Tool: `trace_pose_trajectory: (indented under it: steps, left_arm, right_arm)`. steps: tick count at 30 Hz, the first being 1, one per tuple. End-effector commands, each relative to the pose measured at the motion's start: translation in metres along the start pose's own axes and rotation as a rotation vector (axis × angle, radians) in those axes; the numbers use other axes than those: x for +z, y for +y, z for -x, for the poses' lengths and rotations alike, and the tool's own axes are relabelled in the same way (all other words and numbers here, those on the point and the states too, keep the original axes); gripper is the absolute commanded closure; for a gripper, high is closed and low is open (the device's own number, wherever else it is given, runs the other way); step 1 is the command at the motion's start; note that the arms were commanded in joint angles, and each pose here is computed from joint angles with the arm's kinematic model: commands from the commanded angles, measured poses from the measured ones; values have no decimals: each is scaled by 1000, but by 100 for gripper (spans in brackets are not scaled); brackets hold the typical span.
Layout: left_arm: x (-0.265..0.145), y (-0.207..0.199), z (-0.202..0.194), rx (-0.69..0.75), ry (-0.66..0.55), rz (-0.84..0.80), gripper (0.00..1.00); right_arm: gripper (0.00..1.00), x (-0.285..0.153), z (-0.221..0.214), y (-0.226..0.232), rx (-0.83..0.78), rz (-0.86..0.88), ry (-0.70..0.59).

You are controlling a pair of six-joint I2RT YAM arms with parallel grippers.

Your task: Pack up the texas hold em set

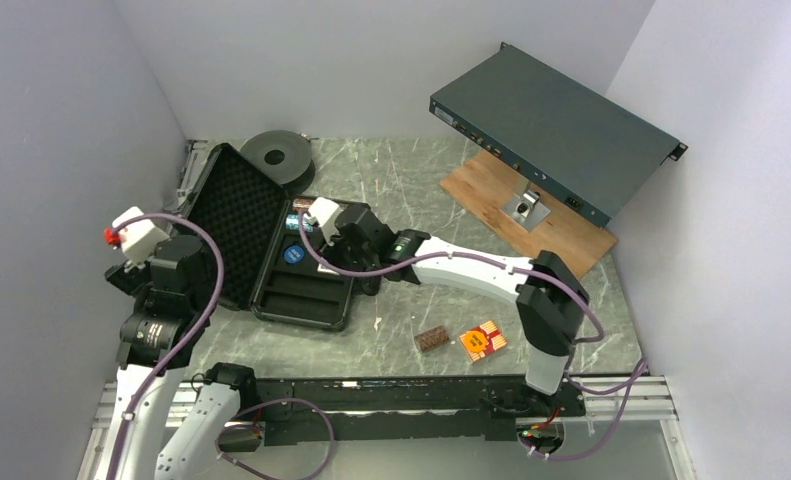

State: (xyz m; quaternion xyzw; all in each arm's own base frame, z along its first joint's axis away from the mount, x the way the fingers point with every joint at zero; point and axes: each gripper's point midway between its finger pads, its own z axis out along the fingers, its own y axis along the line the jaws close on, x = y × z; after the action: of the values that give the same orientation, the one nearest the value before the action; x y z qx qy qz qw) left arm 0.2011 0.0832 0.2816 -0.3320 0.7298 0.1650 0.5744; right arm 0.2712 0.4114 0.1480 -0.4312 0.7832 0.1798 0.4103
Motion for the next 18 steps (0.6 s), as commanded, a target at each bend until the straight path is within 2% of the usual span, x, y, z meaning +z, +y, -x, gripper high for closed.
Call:
trace_pose_trajectory:
  steps: [1,7,18]
  left_arm:
    - [-7,25,29,-188,-118,140,0]
    - [-10,26,34,-258,-130,149,0]
    - [-10,24,33,-248,-119,146,0]
  right_arm:
    - [100,10,77,24,-82,150,-215]
    - [100,28,89,55,-124,293,-231]
    - [100,52,88,101,-185,354,-196]
